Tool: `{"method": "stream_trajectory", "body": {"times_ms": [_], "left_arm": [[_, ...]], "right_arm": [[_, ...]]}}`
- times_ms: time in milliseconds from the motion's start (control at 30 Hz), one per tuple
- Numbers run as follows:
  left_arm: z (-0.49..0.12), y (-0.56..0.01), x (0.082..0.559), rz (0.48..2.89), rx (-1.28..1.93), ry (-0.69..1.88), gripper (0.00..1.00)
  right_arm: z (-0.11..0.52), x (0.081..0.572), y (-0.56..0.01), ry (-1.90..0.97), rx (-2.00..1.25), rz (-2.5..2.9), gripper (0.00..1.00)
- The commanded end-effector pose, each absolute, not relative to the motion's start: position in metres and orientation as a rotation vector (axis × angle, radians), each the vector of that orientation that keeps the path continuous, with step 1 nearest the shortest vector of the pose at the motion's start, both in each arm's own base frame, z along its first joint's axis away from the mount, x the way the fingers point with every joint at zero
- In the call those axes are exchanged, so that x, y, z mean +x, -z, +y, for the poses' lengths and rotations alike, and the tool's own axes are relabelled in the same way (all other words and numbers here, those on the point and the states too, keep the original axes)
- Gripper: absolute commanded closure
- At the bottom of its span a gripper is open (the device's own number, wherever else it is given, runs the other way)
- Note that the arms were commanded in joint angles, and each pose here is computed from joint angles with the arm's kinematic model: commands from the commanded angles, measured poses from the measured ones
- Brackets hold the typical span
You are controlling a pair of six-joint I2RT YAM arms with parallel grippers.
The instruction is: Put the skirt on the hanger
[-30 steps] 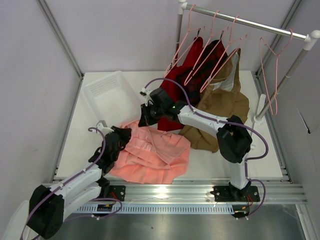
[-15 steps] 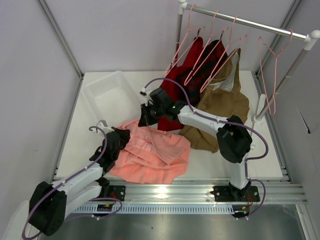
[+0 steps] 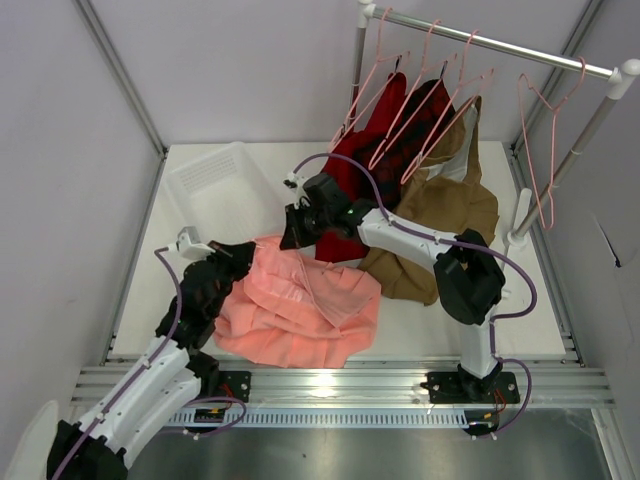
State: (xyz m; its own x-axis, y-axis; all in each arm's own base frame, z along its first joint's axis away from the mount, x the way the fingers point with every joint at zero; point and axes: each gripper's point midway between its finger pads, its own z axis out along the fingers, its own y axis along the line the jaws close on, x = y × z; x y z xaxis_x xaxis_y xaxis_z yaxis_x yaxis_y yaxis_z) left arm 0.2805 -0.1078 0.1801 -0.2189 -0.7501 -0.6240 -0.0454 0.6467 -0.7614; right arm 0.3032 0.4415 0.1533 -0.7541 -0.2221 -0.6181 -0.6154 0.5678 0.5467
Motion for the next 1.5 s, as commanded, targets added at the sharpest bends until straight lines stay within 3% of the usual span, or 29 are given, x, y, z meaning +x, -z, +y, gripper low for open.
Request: {"method": "stream_trajectory", "body": {"times_ms": [0, 100, 333, 433, 533, 733, 967, 1133, 1467], "left_arm": [[-0.117, -0.196, 0.27, 1.735, -0.563, 0.779, 1.0], [-0.123, -0.201, 0.263, 1.752, -0.57, 0.834, 1.0], [-0.128, -0.214, 0.262, 1.761, -0.647, 0.899, 1.0], [-0.126, -0.213, 0.267, 1.79, -0.672, 0.866, 1.0], [-0.128, -0.22, 0.27, 1.786, -0.676, 0.869, 1.0], [-0.116, -0.239, 0.274, 1.747, -0.717, 0.81, 1.0], [-0.107, -0.248, 0.276, 1.735, -0.754, 0.766, 1.0], [-0.106, -0.248, 0.276, 1.738, -0.747, 0.753, 1.0], [-0.097, -0.244, 0.244, 1.817, -0.453, 0.624, 1.0]], "right_arm": [[0.443, 0.31, -0.161, -1.109, -0.64, 2.292, 1.0], [0.439, 0.307, -0.163, -1.103, -0.641, 2.292, 1.0], [0.419, 0.288, -0.174, -1.098, -0.661, 2.272, 0.56], [0.407, 0.275, -0.188, -1.086, -0.709, 2.209, 0.44], [0.392, 0.264, -0.198, -1.012, -0.769, 2.113, 0.39], [0.384, 0.253, -0.241, -0.992, -0.756, 1.881, 0.38], [0.417, 0.237, -0.266, -0.936, -0.797, 1.668, 0.37], [0.437, 0.248, -0.261, -0.912, -0.783, 1.676, 0.41], [0.455, 0.219, -0.196, -0.884, -0.922, 1.751, 0.46]]}}
